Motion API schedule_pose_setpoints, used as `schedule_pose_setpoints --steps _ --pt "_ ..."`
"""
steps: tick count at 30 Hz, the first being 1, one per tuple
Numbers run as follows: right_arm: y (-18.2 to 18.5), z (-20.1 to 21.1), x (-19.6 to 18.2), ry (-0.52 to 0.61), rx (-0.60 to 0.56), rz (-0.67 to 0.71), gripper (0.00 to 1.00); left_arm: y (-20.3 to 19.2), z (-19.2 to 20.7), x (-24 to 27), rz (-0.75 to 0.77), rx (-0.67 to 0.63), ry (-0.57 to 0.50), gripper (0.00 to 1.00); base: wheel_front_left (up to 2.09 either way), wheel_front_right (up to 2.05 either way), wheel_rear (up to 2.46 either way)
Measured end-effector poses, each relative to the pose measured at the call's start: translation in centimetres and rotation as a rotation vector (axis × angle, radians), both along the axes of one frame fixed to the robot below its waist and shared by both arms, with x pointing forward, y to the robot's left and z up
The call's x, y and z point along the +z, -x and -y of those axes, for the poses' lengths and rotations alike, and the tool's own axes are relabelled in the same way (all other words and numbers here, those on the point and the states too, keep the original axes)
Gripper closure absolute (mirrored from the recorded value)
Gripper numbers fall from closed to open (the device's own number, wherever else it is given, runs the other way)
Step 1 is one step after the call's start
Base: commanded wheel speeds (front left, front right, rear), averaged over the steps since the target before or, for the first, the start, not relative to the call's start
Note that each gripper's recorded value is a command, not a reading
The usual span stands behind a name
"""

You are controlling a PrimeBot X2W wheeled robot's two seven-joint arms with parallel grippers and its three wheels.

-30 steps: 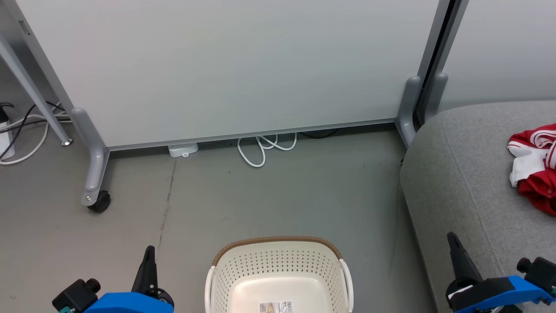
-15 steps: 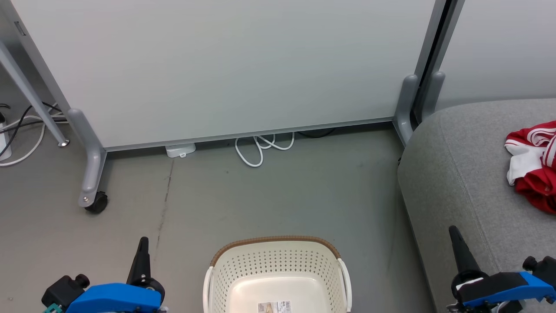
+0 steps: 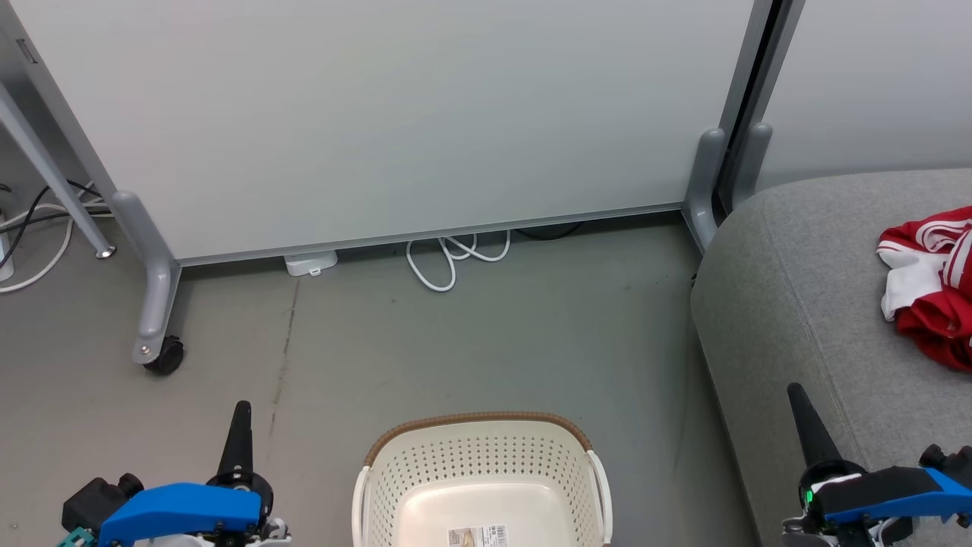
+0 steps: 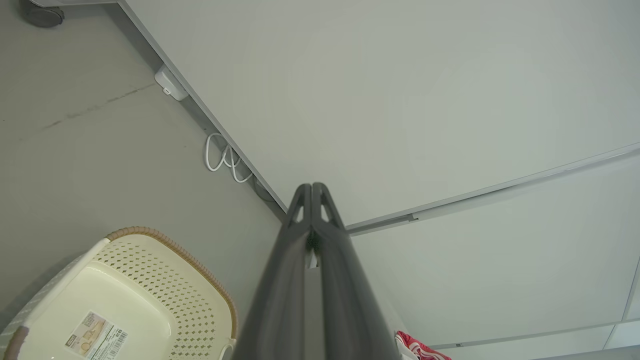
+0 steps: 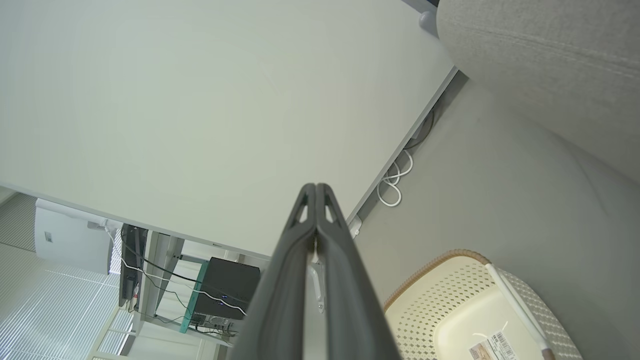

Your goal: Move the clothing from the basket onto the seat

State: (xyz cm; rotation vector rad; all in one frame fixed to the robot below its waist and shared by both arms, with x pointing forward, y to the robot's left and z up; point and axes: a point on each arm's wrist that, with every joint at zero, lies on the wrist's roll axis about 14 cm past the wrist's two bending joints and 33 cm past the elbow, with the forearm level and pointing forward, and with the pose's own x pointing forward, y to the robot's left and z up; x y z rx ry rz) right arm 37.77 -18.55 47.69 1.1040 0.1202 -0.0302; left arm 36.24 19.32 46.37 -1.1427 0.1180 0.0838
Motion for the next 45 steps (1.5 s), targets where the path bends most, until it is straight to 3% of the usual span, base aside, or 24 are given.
schedule_pose_setpoints --steps 45 --pt "-0.8 1.0 2.2 -0.374 -0.052 0.071 1.00 -2.0 -0.6 3.1 0.094 0.028 0.340 1.00 0.00 0.00 0.00"
